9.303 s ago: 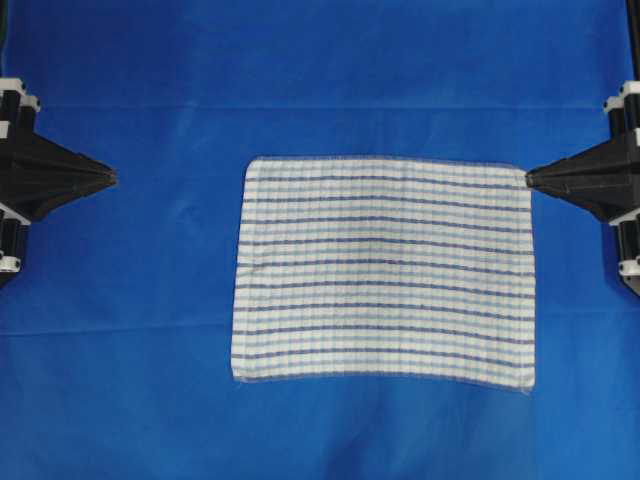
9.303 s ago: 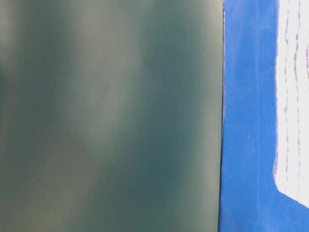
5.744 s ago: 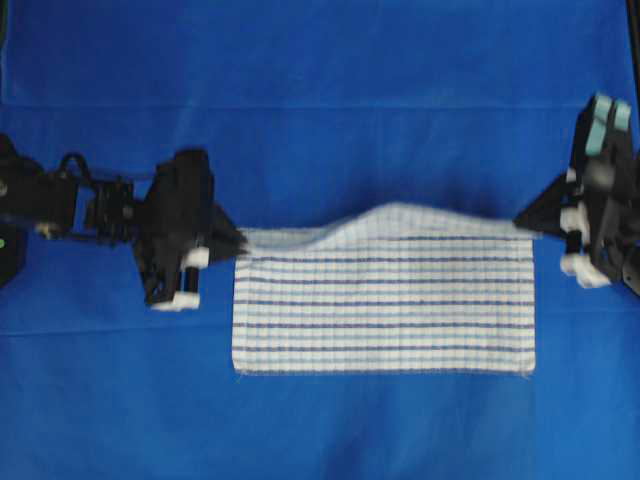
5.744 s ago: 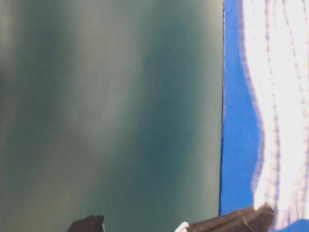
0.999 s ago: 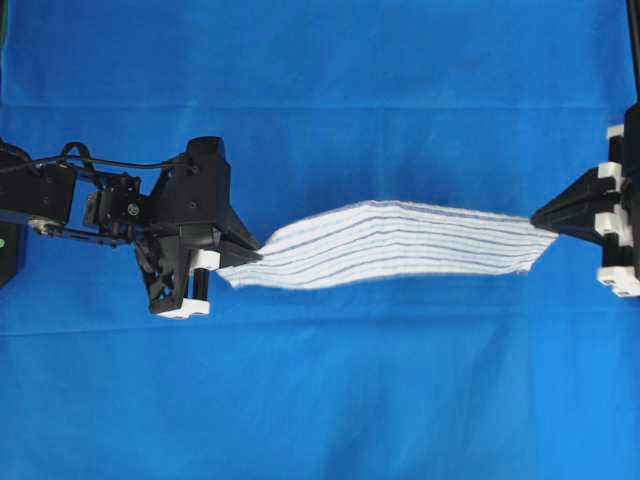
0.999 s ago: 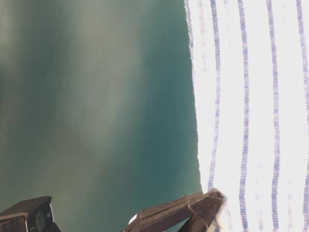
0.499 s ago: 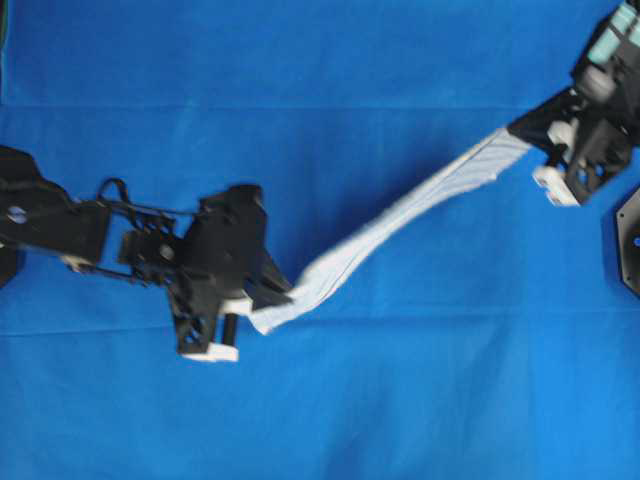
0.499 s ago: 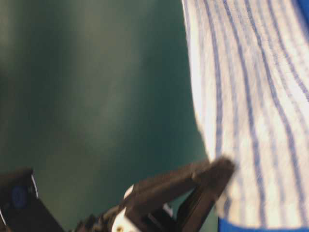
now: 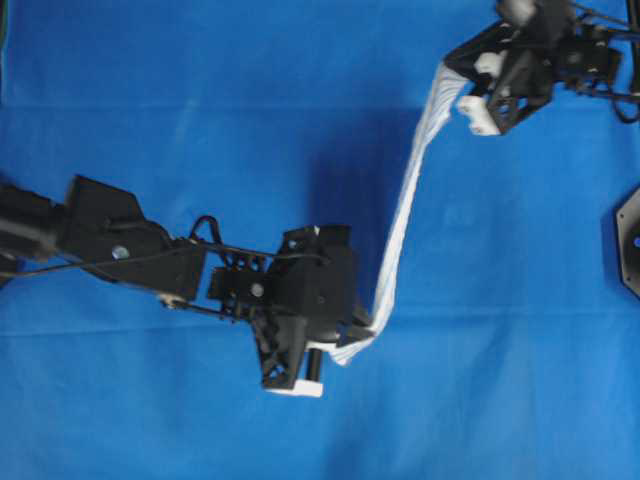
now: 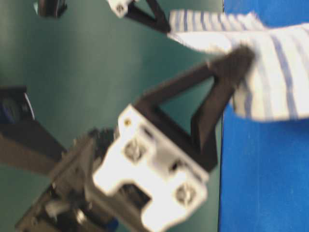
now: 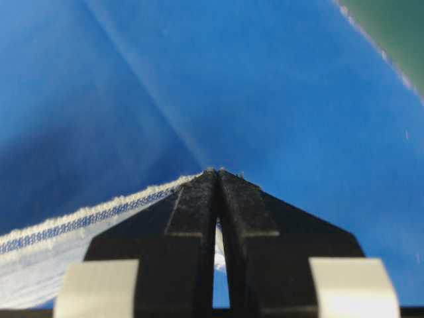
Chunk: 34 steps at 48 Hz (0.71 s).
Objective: Fold the blue towel.
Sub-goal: 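Lift the strip and swing the right gripper up to turn it vertical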
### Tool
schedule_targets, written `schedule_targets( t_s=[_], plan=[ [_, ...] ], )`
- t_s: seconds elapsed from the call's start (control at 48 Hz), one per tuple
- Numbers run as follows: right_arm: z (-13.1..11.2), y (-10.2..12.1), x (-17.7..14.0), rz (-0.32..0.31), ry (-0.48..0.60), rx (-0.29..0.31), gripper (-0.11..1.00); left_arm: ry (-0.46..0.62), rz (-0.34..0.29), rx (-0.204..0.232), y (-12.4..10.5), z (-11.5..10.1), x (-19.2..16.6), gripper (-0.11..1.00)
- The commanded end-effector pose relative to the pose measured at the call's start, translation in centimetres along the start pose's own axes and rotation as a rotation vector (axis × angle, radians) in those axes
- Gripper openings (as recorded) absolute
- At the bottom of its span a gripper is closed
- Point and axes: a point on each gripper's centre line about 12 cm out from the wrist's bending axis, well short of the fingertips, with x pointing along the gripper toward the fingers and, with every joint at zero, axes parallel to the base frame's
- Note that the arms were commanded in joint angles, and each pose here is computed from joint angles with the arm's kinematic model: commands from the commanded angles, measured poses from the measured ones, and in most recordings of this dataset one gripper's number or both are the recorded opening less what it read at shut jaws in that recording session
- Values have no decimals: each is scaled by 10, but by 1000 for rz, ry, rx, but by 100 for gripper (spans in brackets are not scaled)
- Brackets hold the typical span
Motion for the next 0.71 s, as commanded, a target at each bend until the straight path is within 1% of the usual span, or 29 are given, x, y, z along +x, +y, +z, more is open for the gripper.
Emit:
schedule_targets(
  t_s=[0.0,0.125,0.312,0.458,0.562,0.687],
  plan=[
    [20,-1,6,-8,-34,-7,1,-59,-15,9,-7,21,-4,3],
    [29,0,14,-11,-39,-23,1,-60,-15,11,-8,23,1,3],
    [28,-3,10,-19,-42,-24,1,-90,-9,12,-3,27,8,3],
    [20,-12,-7,-39,-50,-11,1,-135,15,14,12,32,17,3],
    [8,-18,-24,-52,-59,-5,1,-175,31,17,22,36,30,3],
    [-5,-23,-43,-71,-54,6,1,-224,33,34,24,48,56,3]
  ],
)
